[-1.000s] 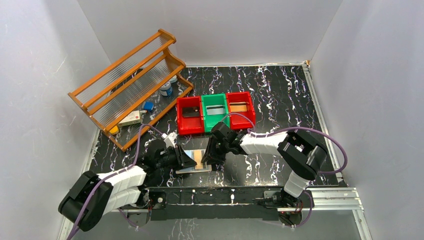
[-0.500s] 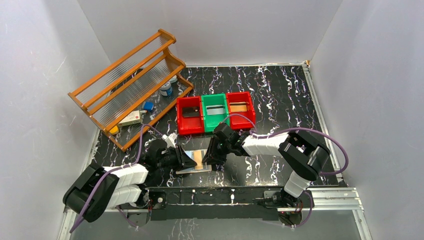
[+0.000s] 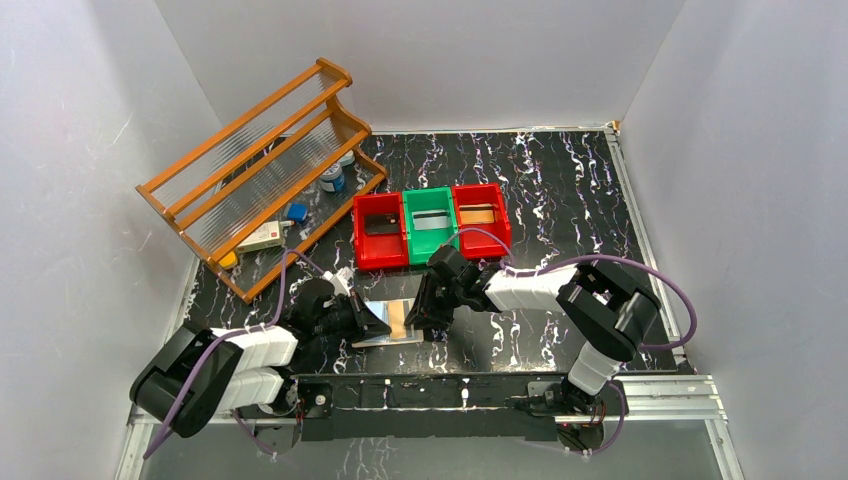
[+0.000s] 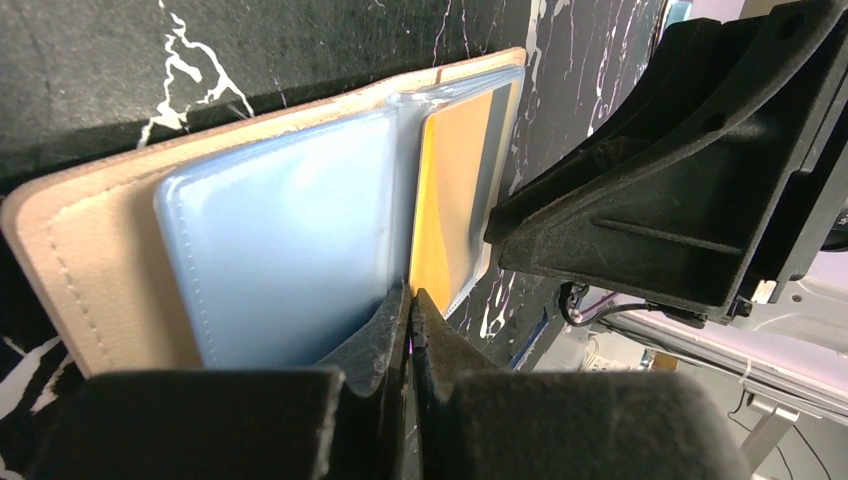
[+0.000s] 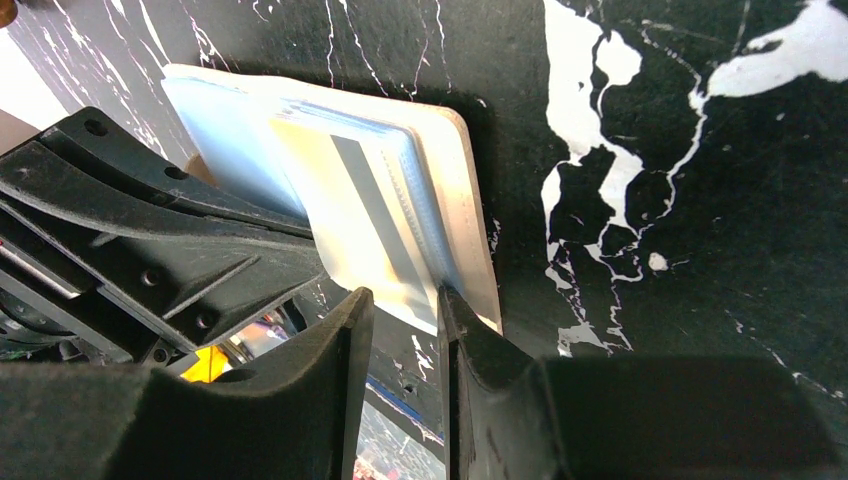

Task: Take the credit cards out of the card holder

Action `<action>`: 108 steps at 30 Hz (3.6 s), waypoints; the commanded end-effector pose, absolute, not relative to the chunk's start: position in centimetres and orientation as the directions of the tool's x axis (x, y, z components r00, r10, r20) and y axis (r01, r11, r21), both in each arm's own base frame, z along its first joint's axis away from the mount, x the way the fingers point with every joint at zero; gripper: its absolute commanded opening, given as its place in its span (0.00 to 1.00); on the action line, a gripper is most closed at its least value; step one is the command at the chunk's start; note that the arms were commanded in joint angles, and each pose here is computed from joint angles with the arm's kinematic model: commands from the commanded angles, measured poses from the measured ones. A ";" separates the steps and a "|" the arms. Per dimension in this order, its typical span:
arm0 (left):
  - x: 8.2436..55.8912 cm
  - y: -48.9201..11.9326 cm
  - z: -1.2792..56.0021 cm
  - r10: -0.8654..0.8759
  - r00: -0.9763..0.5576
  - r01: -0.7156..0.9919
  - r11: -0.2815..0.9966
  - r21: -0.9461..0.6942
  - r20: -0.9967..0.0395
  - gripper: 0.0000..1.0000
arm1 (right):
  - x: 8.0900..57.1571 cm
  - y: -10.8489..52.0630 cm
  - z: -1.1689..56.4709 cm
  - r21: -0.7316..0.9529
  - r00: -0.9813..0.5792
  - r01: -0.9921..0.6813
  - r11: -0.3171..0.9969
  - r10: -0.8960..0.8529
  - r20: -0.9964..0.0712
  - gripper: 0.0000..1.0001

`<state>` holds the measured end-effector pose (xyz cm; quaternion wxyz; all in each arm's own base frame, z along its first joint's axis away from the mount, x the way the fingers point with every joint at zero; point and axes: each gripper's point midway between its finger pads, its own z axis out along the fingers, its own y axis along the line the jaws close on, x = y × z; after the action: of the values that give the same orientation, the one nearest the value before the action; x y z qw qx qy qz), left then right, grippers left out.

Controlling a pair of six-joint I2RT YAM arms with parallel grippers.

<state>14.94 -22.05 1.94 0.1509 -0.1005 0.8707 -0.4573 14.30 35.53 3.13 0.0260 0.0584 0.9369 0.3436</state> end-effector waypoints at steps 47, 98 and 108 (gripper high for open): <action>14.7 -20.4 3.1 -0.283 -0.928 -0.024 0.695 -0.719 -0.242 0.21 | 13.6 34.5 0.3 0.573 -0.988 0.123 0.810 0.153 -0.005 0.39; 15.0 -21.5 3.8 -0.326 -0.931 -0.024 0.507 -0.862 -0.166 0.00 | 13.3 33.9 -0.5 0.556 -0.986 0.152 0.817 0.165 0.027 0.39; 14.4 -20.9 3.2 -0.319 -0.932 -0.026 0.535 -0.844 -0.173 0.07 | 13.4 33.8 -0.6 0.551 -0.985 0.156 0.820 0.167 0.029 0.38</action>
<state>14.98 -20.68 2.84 0.1652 -0.1178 0.8613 -0.4659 14.10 36.44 3.08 0.0154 0.0714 0.9308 0.3581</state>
